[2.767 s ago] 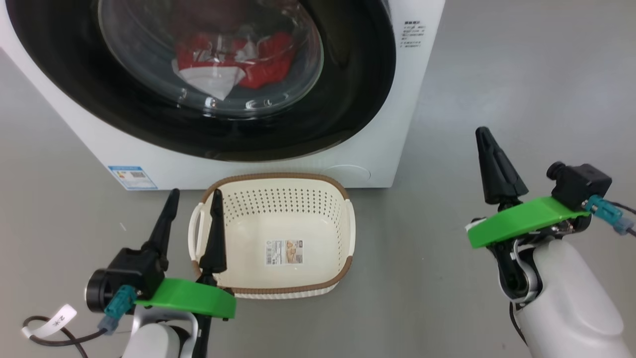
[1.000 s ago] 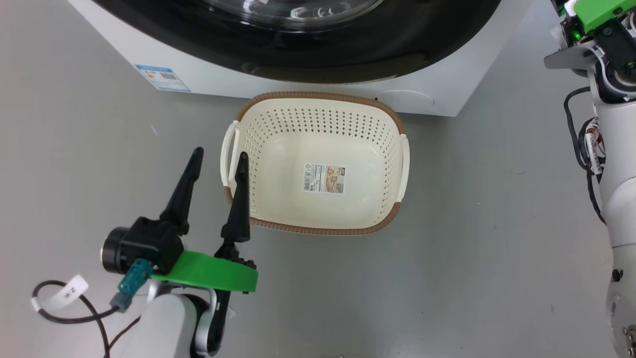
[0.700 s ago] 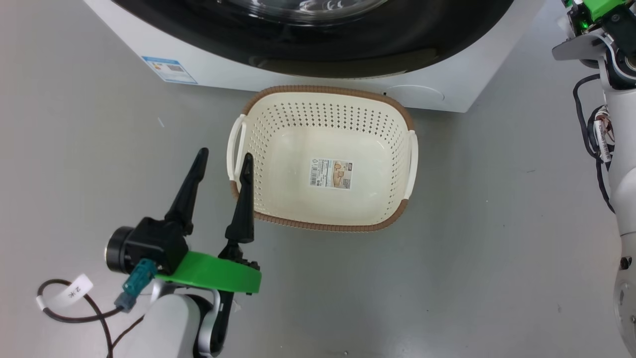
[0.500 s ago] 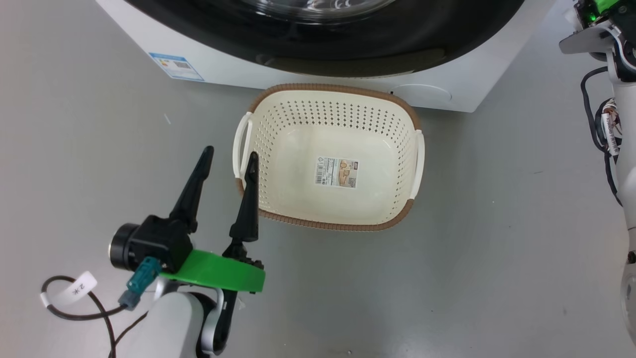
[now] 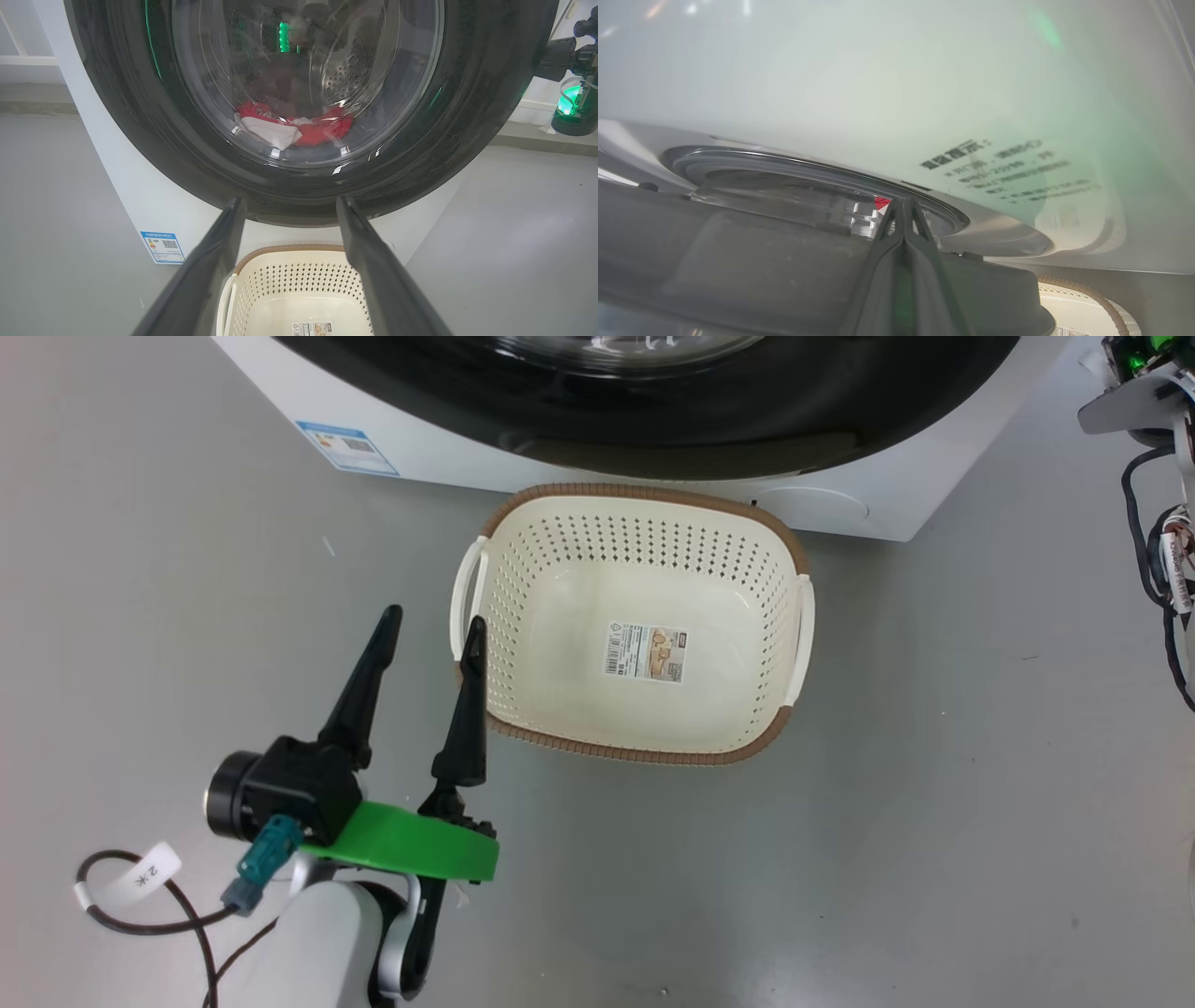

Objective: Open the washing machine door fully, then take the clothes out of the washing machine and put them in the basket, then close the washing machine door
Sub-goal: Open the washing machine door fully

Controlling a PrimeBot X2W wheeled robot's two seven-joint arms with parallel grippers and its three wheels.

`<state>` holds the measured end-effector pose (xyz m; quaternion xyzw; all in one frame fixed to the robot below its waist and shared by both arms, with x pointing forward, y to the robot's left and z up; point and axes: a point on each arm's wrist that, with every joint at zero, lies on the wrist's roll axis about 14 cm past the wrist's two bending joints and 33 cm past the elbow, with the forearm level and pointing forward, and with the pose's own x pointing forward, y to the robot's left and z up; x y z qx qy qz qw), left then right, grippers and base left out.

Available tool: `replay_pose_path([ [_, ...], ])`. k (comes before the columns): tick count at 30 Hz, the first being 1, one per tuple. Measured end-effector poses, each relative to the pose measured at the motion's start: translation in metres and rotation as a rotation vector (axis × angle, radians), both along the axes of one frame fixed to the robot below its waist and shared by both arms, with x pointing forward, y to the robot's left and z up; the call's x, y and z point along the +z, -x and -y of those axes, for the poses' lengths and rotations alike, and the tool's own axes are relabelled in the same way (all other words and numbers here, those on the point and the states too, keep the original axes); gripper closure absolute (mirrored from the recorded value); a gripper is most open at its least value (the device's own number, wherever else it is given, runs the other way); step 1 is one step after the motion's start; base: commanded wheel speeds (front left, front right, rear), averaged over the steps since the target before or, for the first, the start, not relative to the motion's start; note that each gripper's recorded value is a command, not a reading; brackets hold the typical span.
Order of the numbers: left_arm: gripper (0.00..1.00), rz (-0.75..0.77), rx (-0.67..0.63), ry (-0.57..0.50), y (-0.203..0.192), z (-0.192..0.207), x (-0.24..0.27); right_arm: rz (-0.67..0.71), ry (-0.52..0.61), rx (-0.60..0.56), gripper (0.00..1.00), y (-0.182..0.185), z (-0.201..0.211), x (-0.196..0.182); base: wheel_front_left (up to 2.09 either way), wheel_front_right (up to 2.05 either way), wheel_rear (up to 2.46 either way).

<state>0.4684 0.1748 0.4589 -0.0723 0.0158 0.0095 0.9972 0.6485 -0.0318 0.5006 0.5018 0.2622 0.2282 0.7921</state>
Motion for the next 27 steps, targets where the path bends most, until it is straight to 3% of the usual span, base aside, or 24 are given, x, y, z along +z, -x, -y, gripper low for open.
replay_pose_path([
  [27, 0.0, 0.065, -0.02, 0.016, 0.0, 0.009, 0.026, -0.021, -0.009, 0.104, 1.0, 0.049, -0.006, 0.009, 0.0, 0.0, 0.0],
])
